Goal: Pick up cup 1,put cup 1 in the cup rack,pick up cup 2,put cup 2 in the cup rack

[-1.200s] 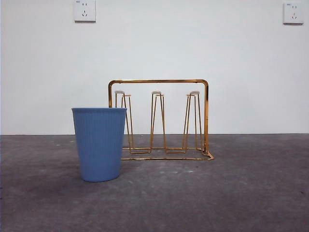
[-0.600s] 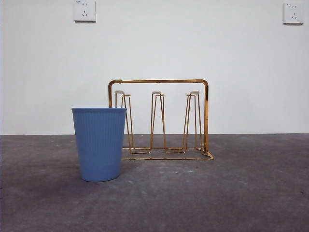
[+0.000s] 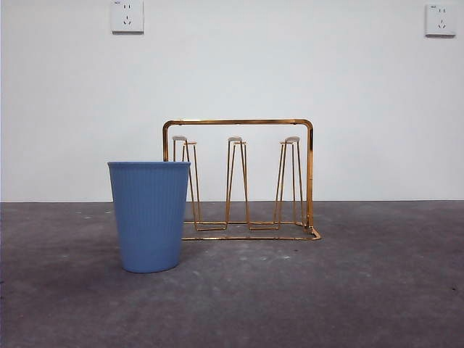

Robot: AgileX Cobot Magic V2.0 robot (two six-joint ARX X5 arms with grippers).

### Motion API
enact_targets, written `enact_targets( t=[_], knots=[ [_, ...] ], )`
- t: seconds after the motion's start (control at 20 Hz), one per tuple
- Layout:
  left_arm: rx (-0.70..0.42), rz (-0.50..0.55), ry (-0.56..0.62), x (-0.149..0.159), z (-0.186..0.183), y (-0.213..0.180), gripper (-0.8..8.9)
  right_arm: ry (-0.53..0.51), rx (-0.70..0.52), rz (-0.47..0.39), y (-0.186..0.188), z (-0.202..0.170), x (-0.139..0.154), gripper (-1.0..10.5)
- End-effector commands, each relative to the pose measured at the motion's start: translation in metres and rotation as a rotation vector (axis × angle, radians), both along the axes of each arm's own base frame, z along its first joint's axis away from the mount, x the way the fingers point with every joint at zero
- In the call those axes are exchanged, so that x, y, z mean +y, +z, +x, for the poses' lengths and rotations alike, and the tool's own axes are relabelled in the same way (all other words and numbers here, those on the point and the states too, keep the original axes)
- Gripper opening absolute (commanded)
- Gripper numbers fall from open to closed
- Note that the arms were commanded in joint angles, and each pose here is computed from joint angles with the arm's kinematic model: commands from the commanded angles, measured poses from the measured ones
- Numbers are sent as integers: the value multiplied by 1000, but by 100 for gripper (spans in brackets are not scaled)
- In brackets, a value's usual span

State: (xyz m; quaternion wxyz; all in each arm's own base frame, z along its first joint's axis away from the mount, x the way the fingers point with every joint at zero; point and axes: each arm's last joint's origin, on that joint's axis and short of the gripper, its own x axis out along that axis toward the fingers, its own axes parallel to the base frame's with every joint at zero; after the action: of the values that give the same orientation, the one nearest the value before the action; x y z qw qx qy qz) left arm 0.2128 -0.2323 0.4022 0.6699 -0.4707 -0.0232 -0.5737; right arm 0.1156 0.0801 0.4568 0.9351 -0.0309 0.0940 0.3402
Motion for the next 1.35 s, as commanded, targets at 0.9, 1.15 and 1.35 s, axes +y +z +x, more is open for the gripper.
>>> enact_targets(
  t=[0.9, 1.15, 1.35],
  knots=[
    [-118, 751, 597, -6, 25, -42, -7, -175, 129, -229, -24, -62, -48, 221],
    [-156, 839, 648, -18, 32, -55, -7, -175, 127, -227, -24, -63, -49, 221],
    [-162, 892, 655, -32, 46, -68, -7, -175, 127, -227, -24, -63, -49, 221]
  ],
)
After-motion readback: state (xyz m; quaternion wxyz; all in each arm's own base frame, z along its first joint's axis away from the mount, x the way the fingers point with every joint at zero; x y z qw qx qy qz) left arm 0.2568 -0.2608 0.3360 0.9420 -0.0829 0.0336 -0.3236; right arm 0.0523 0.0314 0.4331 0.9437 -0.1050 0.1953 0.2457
